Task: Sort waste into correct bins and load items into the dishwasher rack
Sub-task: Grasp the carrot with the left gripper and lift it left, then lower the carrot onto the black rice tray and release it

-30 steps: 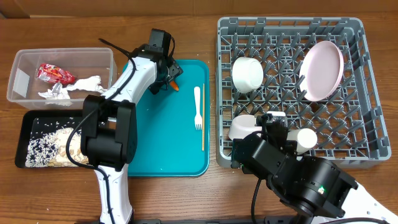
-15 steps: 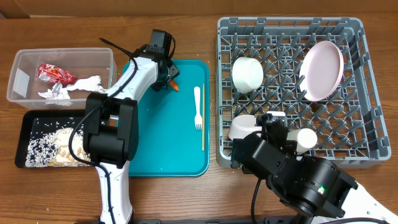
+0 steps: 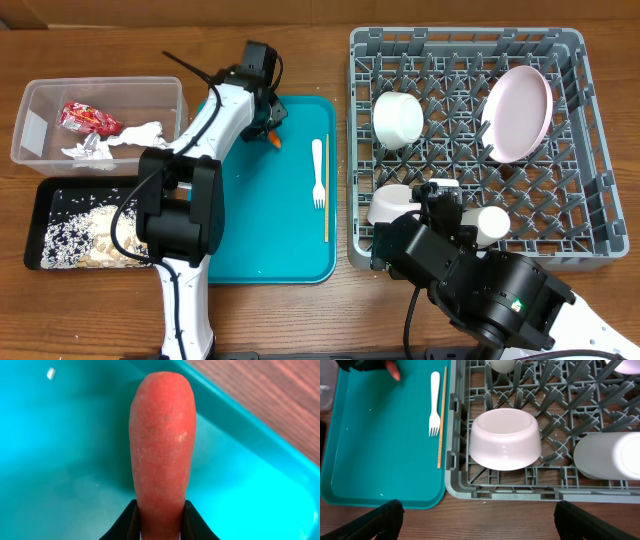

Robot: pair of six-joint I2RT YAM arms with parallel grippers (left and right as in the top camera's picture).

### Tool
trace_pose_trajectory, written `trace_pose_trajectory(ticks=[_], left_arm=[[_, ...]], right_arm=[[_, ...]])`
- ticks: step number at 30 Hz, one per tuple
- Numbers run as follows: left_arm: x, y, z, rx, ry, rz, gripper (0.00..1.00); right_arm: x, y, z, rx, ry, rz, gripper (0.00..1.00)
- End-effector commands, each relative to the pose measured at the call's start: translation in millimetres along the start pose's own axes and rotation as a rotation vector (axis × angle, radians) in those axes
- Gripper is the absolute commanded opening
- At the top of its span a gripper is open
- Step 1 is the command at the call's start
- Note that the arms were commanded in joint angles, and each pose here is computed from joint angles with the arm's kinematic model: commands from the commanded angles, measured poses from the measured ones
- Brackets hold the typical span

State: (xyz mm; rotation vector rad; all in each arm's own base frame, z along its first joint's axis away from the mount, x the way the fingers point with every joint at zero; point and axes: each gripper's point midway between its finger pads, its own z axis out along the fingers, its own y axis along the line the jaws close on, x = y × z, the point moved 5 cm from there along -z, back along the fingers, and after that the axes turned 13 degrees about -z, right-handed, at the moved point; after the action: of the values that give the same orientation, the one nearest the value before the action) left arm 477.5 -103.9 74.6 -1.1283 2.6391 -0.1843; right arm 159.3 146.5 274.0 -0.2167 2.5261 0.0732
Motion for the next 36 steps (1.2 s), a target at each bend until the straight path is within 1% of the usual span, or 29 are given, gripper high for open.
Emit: trace_pose_trajectory(ticks=[1,5,10,16,20,26,36], left_arm=[[-12,-17,-30,0.021,-0.020,0.040,0.12],[-12,-15,-59,-0.018,0.004,0.042,0.04],[-11,-9,-94,-0.034,0.011,0.040,0.04],[-16,11,-148,-0.071,-0.072,0.035,0.04],[-23,38,-187,-0.135,-0.149,-0.009,0.04],[-35,82,-225,-0.221,-0.201,-0.103,0.04],[-75,165,-235,-0.383,-0.138,-0.270,0.05]], right_arm=[[-3,0,-2,-0.005,-0.011,0.004,1.00],[-3,0,-2,-0.005,-0.011,0.004,1.00],[-4,1,-2,-0.009,-0.015,0.007,1.00],[-4,1,-2,-0.010,-0.016,0.008,1.00],[-4,1,-2,-0.010,-0.017,0.008,1.00],[-4,2,-2,-0.011,-0.018,0.008,1.00],[-7,4,-2,-0.021,-0.030,0.016,1.00]])
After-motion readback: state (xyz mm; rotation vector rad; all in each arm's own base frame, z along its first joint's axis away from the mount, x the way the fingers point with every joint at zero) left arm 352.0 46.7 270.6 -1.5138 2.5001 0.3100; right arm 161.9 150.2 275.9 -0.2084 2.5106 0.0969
